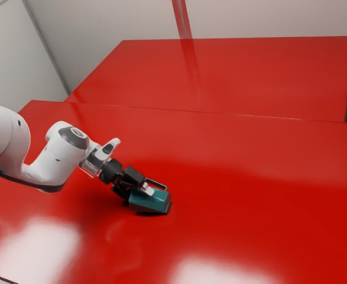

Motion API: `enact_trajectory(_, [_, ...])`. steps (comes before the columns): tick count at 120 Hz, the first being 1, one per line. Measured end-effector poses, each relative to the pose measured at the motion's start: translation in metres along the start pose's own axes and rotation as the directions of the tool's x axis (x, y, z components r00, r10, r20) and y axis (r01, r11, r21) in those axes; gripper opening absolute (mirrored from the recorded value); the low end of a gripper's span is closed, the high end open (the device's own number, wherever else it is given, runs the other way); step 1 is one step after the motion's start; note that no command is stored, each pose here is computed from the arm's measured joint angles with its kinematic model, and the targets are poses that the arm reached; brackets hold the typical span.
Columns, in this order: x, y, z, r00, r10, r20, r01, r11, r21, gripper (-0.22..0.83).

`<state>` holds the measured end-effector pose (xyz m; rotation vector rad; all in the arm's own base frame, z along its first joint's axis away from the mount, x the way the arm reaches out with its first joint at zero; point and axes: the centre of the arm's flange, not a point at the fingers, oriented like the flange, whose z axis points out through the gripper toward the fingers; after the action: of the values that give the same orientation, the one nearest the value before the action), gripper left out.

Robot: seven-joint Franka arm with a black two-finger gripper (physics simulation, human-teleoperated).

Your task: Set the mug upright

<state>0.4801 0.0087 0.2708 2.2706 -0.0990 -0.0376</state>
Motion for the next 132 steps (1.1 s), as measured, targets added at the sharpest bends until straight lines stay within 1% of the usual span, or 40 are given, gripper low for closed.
enact_trajectory(20, [0.0, 0.001, 0.001, 1.0, 0.004, -0.004, -0.004, 1.0, -0.004, 0.33])
enact_trajectory(75, [-0.001, 0.001, 0.005, 1.0, 0.003, -0.011, -0.003, 1.0, -0.02, -0.03])
enact_trajectory(83, [-0.001, 0.001, 0.006, 1.0, 0.004, -0.011, -0.004, 1.0, -0.018, -0.06])
enact_trajectory(101, [0.002, 0.007, 0.006, 1.0, 0.016, -0.013, -0.016, 1.0, -0.017, -0.09])
enact_trajectory(132, [0.01, 0.04, -0.008, 0.996, 0.081, -0.046, -0.083, 0.996, -0.035, -0.13])
